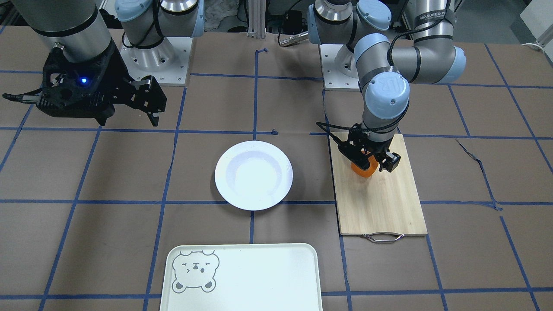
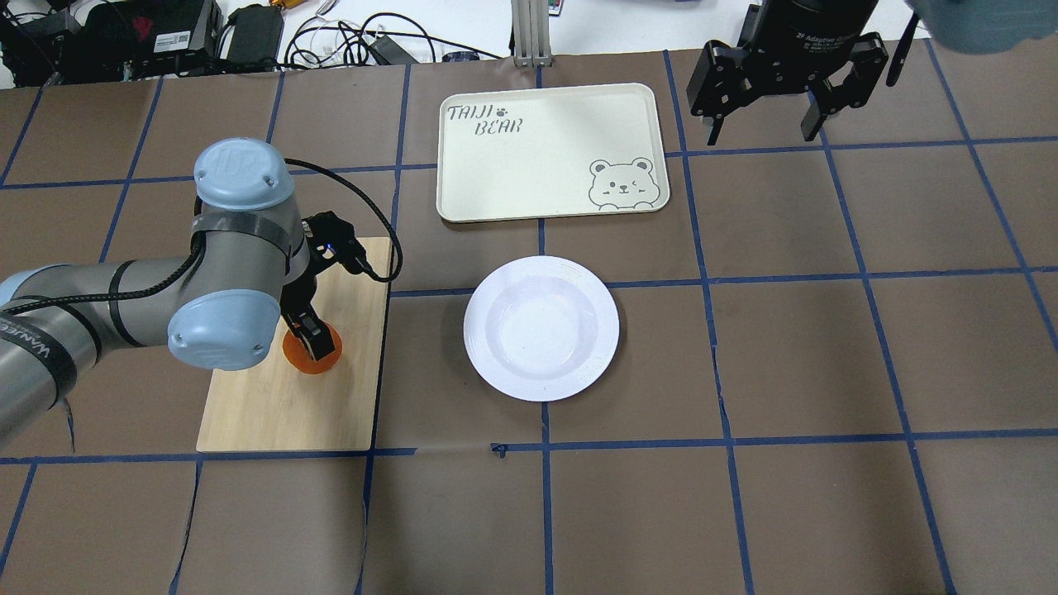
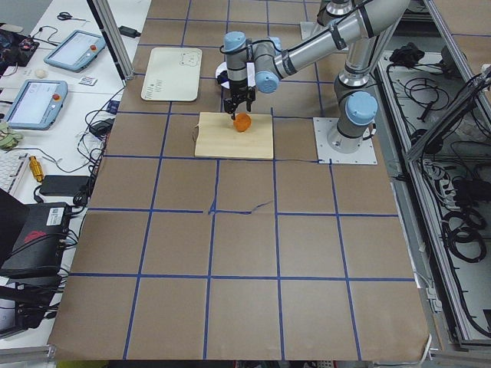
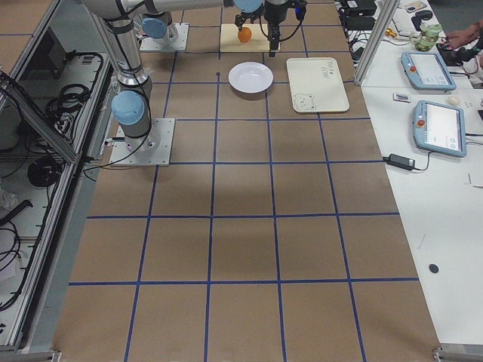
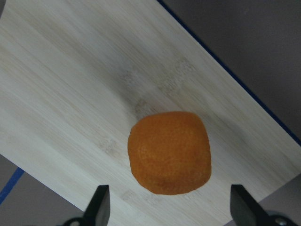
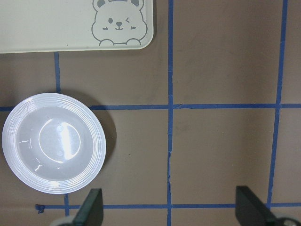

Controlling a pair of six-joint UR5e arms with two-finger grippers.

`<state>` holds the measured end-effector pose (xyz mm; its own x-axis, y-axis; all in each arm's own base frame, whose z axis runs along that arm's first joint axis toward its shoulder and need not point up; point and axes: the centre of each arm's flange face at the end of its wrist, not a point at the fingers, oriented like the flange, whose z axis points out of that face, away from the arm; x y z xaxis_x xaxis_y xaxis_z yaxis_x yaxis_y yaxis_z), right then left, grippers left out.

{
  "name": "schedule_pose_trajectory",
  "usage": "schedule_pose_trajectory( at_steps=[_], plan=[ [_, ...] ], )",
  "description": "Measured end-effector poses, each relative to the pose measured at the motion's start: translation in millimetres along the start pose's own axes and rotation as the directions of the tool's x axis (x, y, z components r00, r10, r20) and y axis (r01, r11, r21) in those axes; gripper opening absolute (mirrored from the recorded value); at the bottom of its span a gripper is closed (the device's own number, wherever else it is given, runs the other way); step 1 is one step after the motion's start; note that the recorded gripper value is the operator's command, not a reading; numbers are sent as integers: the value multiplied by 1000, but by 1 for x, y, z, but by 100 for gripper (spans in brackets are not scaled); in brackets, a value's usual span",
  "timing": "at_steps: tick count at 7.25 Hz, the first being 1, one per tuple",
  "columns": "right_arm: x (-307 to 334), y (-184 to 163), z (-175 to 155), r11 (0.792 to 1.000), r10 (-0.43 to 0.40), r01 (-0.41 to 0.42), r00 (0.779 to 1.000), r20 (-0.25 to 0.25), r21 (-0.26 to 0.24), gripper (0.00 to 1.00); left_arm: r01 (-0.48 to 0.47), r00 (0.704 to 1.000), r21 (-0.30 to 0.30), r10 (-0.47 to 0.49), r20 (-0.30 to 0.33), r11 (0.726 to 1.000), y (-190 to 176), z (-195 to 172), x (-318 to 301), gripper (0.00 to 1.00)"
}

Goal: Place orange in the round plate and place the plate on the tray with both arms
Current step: 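Lower the left gripper onto the orange on the bamboo board and grasp it, then carry the orange with the left gripper over the white plate and lower it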

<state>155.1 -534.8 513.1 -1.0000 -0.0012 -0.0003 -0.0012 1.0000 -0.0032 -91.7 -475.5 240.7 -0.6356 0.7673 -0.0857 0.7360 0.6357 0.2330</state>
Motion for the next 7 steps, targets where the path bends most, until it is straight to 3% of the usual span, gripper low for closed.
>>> schedule_pose_trajectory(
  at_steps=[1, 2, 3, 4, 6, 7],
  plan=[
    [0, 0, 0, 1000, 0, 0, 1000, 0, 0, 100, -10, 1000, -7, 10, -7, 1000, -3, 11, 0, 89],
    [0, 0, 0, 1000, 0, 0, 1000, -1, -1, 100, -17, 1000, -18, 17, -21, 1000, -5, 22, 1, 53],
    [0, 0, 0, 1000, 0, 0, 1000, -1, -1, 100, -21, 999, -26, 20, -31, 999, -6, 29, 2, 23],
    [0, 0, 0, 1000, 0, 0, 1000, -1, -1, 100, -20, 999, -30, 19, -33, 999, -7, 32, 2, 12],
    [0, 0, 1, 1000, 0, 0, 1000, -2, -1, 100, 15, 1000, -11, -16, -15, 1000, -10, 24, -4, 8],
    [0, 0, 1, 1000, 0, 0, 1000, -1, -2, 100, 80, 997, 20, -80, 0, 997, -16, 9, -10, 8]
  ],
)
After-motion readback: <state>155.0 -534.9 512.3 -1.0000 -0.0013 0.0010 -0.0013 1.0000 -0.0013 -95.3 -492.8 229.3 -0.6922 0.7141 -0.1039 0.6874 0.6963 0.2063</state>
